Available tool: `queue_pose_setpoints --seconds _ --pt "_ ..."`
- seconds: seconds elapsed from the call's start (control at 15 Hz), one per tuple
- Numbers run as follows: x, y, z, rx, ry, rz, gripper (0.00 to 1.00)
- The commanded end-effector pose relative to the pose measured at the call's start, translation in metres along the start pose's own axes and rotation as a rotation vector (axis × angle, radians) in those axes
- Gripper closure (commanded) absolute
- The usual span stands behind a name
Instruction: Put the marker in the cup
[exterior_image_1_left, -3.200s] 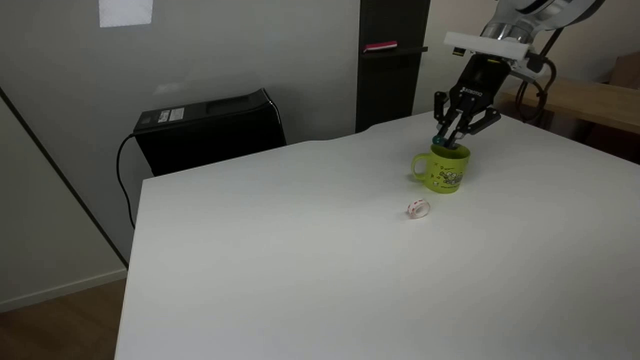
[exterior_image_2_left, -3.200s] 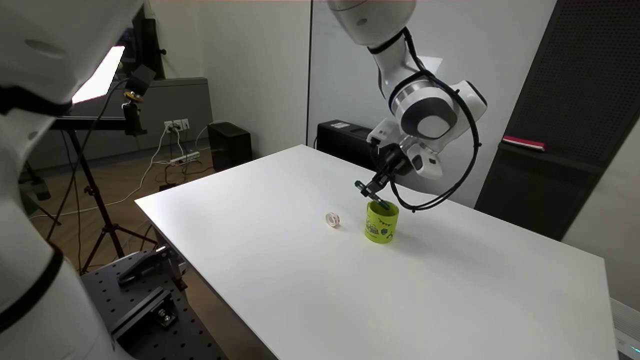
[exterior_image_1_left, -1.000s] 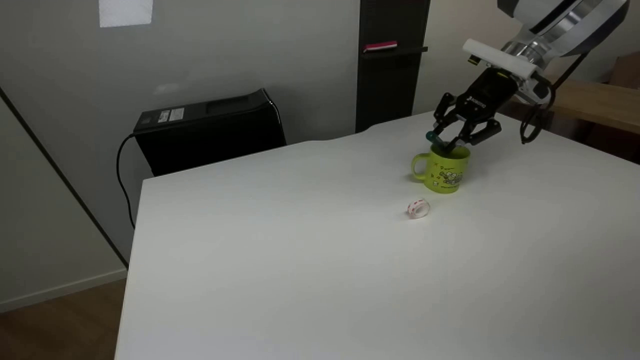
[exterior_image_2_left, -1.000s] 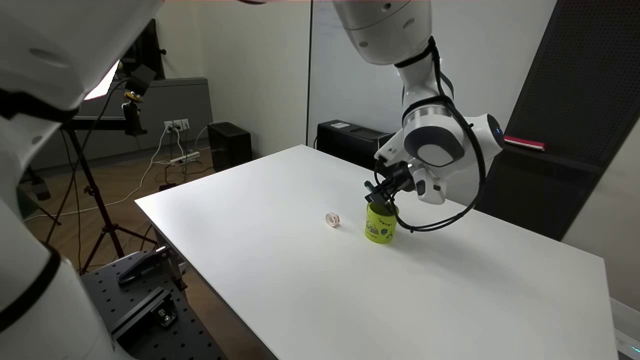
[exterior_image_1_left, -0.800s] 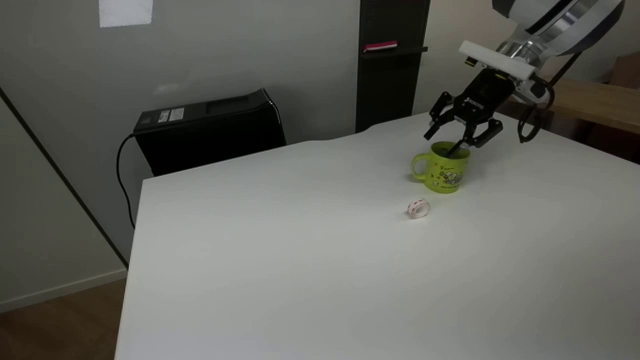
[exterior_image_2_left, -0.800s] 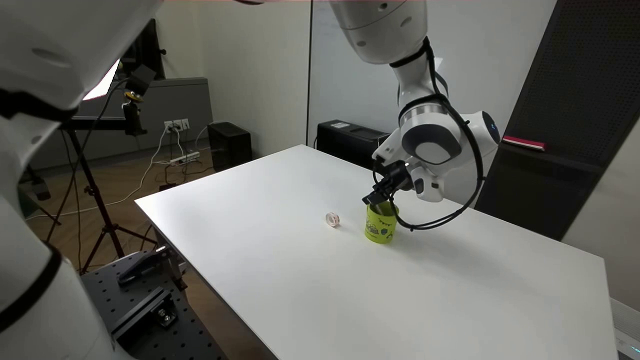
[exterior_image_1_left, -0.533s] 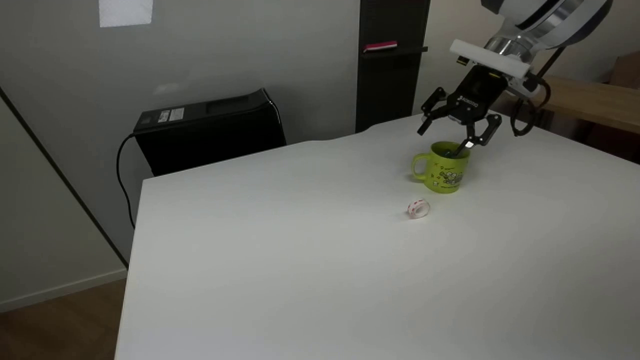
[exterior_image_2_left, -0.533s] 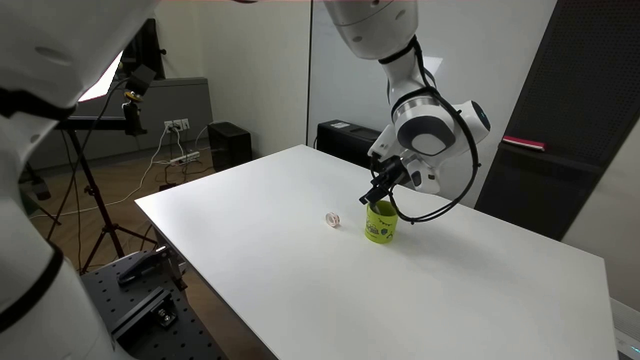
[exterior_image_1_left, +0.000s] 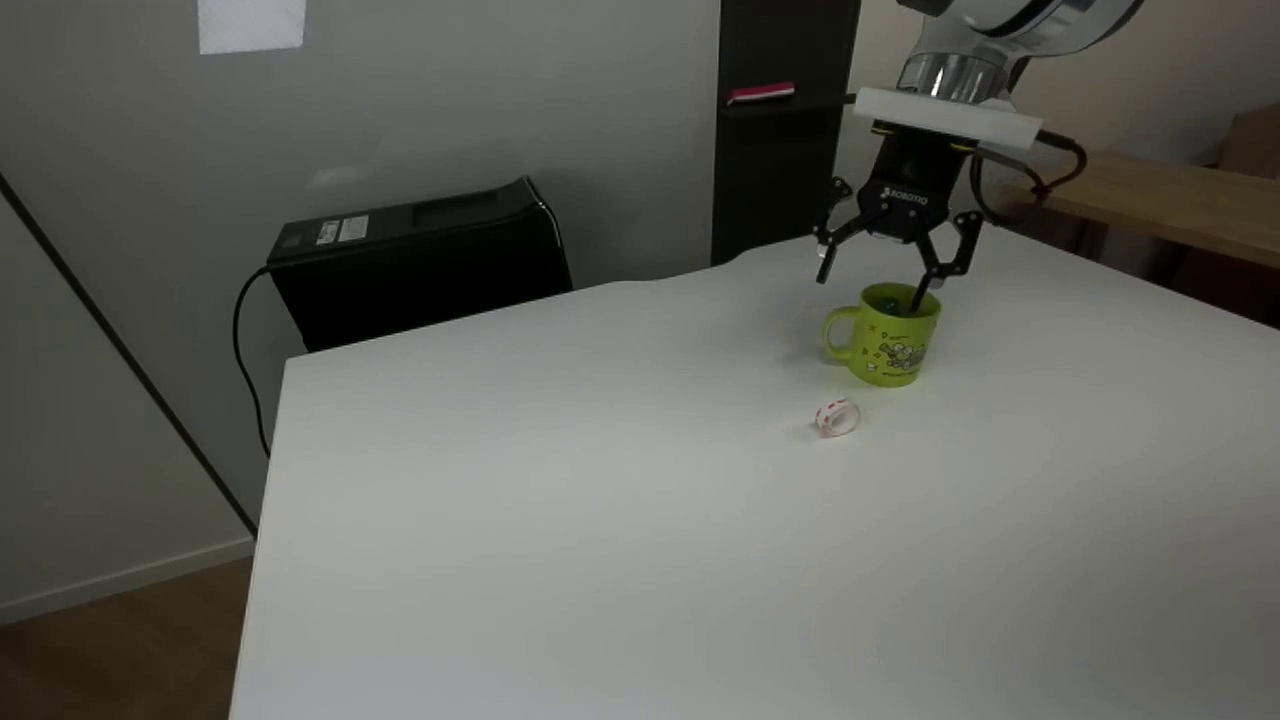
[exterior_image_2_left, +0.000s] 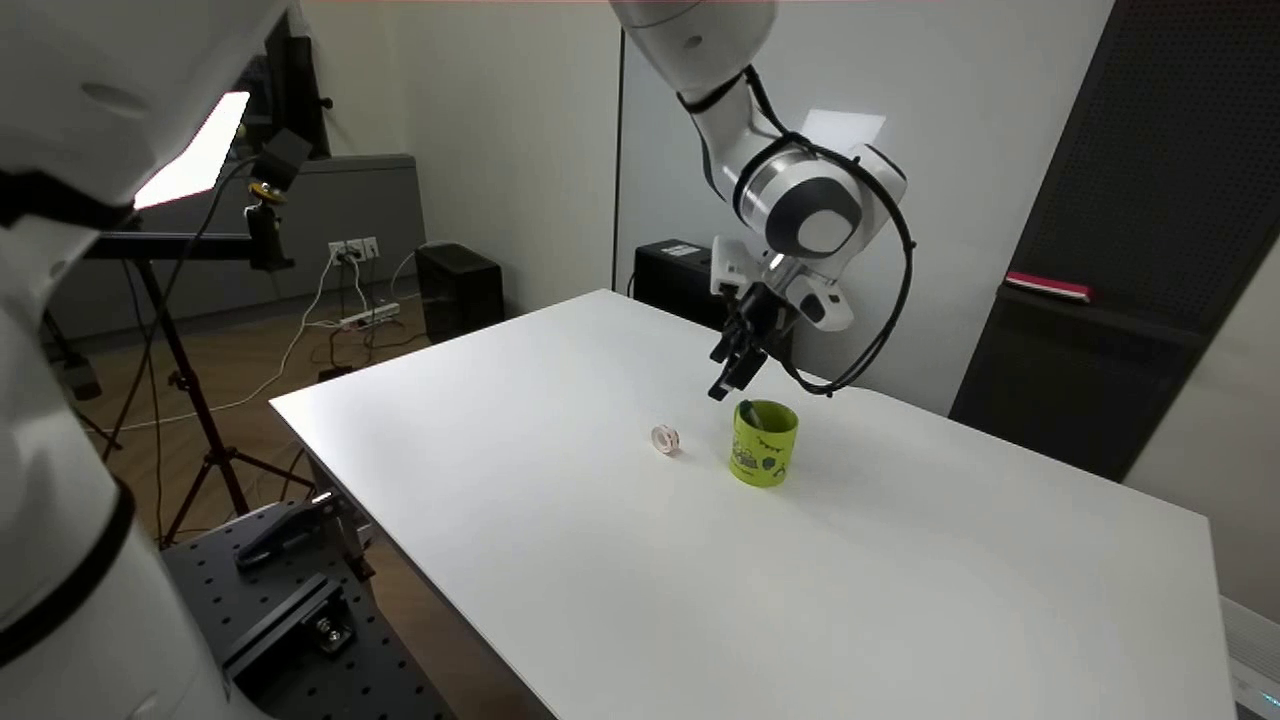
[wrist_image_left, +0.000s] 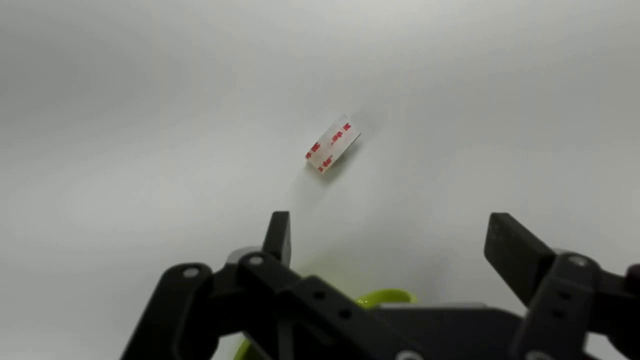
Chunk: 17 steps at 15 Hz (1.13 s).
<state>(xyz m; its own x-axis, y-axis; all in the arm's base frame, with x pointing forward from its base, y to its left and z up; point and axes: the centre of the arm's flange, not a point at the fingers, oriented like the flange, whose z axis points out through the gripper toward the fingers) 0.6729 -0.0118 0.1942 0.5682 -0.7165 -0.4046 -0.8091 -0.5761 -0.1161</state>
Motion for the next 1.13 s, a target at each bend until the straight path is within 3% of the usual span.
queue_pose_setpoints --seconds 0.0,0.6,0.67,1.07 --pt "-0.034 -0.020 -0.013 -0.091 0.086 -0.166 0.00" --pt "-0.095 -0.052 0.006 -0.203 0.290 -0.632 0.00" --pt "-0.080 -0.062 0.007 -0.193 0.265 -0.557 0.00" --pt "-0.088 -0.063 0.014 -0.207 0.278 -0.623 0.00"
